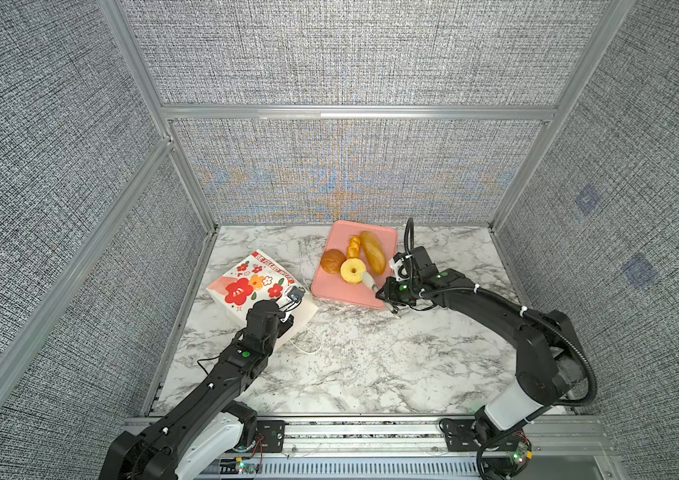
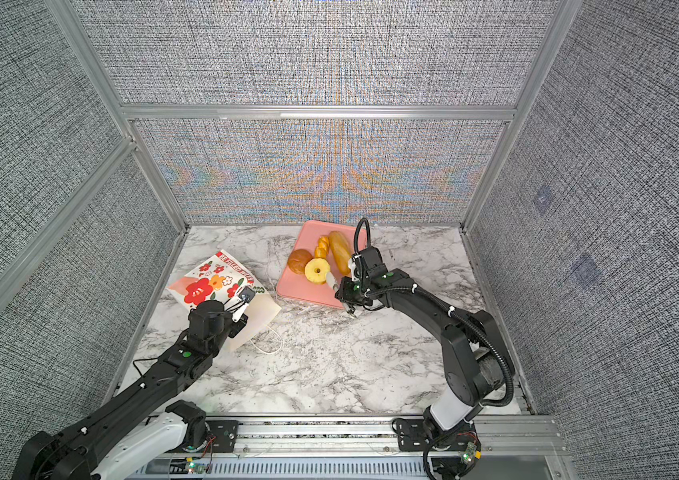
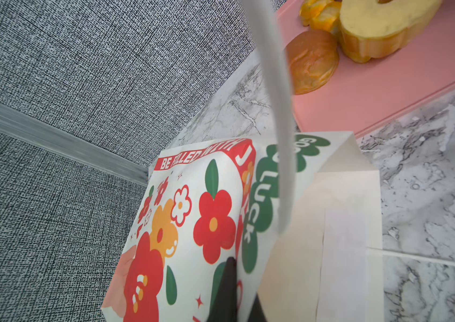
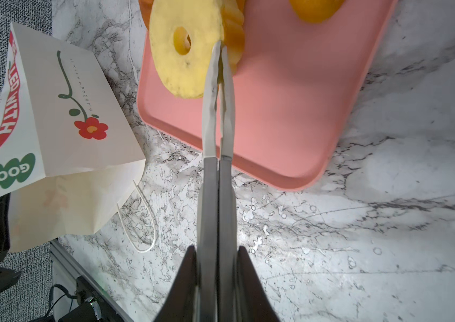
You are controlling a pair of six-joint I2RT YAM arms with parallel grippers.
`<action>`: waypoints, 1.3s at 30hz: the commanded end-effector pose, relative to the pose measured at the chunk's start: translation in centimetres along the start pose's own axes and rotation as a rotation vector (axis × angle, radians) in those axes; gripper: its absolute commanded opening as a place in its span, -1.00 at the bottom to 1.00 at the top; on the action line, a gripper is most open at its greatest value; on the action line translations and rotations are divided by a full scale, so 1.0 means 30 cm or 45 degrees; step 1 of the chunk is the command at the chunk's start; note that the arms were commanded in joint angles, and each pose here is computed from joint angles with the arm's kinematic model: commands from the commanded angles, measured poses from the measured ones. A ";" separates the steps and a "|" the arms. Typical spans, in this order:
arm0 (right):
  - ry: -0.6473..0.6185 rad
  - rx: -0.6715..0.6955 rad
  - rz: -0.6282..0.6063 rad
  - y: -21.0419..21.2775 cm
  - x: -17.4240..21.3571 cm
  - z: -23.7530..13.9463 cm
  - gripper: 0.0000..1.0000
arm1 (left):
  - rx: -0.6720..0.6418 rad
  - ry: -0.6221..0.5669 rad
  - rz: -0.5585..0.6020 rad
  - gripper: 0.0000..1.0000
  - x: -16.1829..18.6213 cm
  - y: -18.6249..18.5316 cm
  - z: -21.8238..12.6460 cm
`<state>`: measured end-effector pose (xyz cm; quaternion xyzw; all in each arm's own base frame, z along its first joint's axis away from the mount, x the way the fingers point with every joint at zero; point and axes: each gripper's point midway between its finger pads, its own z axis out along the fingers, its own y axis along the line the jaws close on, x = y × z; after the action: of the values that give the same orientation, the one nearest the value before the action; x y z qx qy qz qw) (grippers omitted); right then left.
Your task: Take the fake bread out of the paper bag
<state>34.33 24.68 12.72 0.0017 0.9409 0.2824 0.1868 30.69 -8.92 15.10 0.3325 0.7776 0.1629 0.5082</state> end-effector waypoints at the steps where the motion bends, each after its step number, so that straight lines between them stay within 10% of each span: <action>1: -0.034 -0.044 0.005 0.011 -0.012 -0.014 -0.45 | 0.013 -0.027 -0.013 -1.00 -0.012 -0.006 0.000; 13: -0.005 -0.003 0.044 -0.069 0.084 -0.081 -0.07 | 0.049 -0.032 -0.007 -1.00 -0.011 -0.027 0.003; 22: -0.078 -0.099 -0.022 0.049 0.024 -0.207 -0.70 | 0.058 -0.039 -0.005 -1.00 -0.015 -0.031 0.005; 39: 0.040 0.037 0.025 -0.077 0.076 -0.024 -1.00 | 0.082 -0.026 0.012 -1.00 -0.005 -0.048 0.011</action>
<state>32.13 22.96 11.56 0.0090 0.9468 0.2791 0.1598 30.46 -9.75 14.23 0.3497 0.7782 0.1430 0.5017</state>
